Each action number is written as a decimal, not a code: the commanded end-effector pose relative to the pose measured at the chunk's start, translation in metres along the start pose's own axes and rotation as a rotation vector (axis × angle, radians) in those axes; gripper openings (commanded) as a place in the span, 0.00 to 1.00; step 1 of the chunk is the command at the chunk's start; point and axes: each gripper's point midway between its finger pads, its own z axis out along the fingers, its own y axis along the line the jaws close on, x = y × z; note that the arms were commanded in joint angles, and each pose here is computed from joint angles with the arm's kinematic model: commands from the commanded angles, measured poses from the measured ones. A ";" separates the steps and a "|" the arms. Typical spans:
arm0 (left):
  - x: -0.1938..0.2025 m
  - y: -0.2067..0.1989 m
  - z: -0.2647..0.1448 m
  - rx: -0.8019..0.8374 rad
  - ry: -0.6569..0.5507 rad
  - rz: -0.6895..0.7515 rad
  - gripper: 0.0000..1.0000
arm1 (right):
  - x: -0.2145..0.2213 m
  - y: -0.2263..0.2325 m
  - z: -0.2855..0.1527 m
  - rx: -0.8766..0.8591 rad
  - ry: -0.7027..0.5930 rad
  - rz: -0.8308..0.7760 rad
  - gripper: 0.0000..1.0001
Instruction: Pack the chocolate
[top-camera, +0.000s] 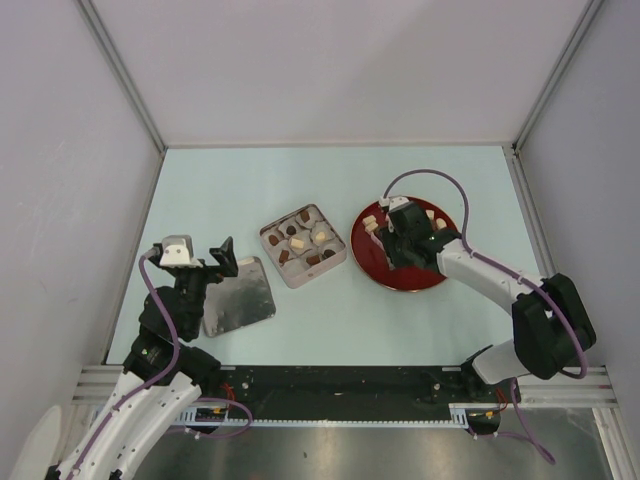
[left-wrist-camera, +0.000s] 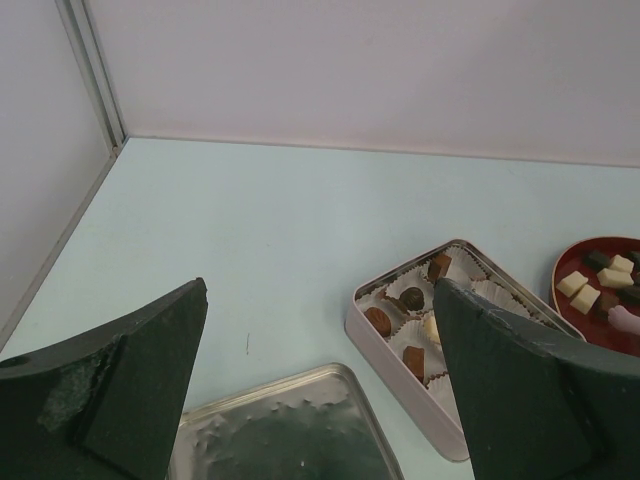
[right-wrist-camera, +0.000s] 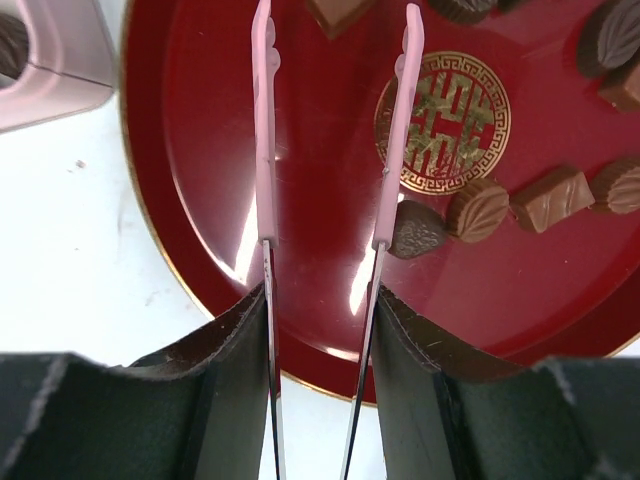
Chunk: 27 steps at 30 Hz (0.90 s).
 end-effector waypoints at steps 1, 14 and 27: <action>-0.005 0.002 0.001 -0.008 -0.022 0.002 1.00 | -0.015 -0.005 0.003 -0.045 -0.064 -0.019 0.45; -0.003 0.003 0.001 -0.012 -0.016 0.009 1.00 | 0.005 -0.026 0.021 -0.109 0.014 -0.132 0.45; -0.001 0.002 0.002 -0.013 -0.006 0.014 1.00 | 0.006 -0.039 0.038 -0.146 0.031 -0.182 0.46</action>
